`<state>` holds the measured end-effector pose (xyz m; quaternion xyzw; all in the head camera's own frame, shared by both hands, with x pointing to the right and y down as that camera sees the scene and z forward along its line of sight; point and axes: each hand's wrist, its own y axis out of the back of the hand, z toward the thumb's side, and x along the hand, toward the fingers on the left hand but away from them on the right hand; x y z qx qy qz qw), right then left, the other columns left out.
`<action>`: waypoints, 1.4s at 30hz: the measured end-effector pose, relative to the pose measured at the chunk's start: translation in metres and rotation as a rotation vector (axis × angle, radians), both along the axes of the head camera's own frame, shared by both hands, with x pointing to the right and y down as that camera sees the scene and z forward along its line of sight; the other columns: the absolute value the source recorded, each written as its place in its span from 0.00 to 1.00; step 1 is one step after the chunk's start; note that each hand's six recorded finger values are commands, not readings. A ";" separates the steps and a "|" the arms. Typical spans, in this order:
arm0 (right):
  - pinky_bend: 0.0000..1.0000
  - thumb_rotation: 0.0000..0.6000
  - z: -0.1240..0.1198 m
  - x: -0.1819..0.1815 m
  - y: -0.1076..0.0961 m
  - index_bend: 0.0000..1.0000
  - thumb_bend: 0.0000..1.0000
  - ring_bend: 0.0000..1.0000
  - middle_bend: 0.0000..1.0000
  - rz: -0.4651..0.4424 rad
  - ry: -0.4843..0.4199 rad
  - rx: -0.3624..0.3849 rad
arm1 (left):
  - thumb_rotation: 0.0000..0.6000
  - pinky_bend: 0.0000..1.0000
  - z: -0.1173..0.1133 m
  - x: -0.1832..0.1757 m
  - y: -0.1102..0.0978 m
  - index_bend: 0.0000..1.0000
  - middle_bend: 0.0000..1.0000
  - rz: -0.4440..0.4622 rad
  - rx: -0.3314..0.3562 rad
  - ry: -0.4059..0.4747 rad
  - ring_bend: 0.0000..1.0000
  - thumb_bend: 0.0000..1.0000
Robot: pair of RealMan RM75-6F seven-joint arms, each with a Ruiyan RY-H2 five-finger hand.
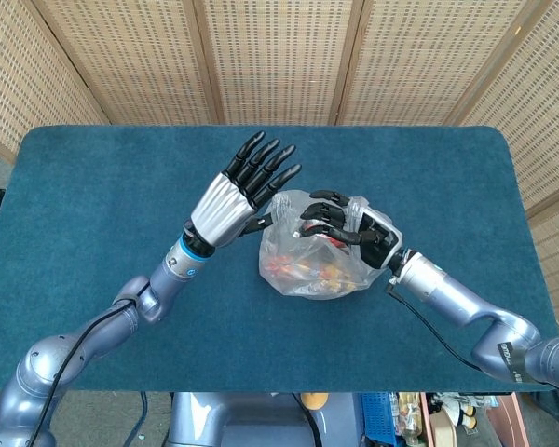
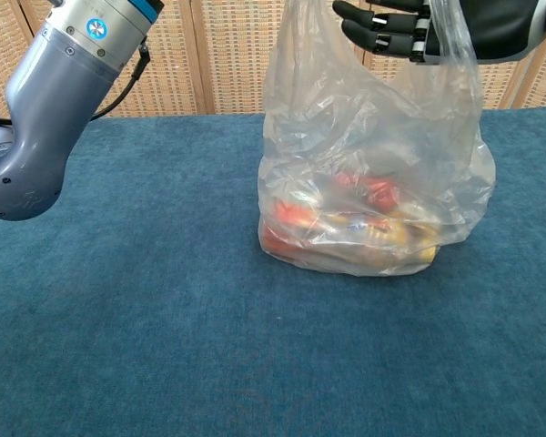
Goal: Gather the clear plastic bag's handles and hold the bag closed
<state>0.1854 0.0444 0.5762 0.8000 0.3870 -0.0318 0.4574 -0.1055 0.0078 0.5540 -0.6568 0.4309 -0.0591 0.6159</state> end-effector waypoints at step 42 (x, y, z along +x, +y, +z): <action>0.25 1.00 0.016 -0.043 0.001 0.36 0.00 0.29 0.43 0.016 0.034 0.031 | 1.00 0.00 -0.001 0.019 -0.005 0.00 0.00 -0.009 -0.019 -0.022 0.00 0.35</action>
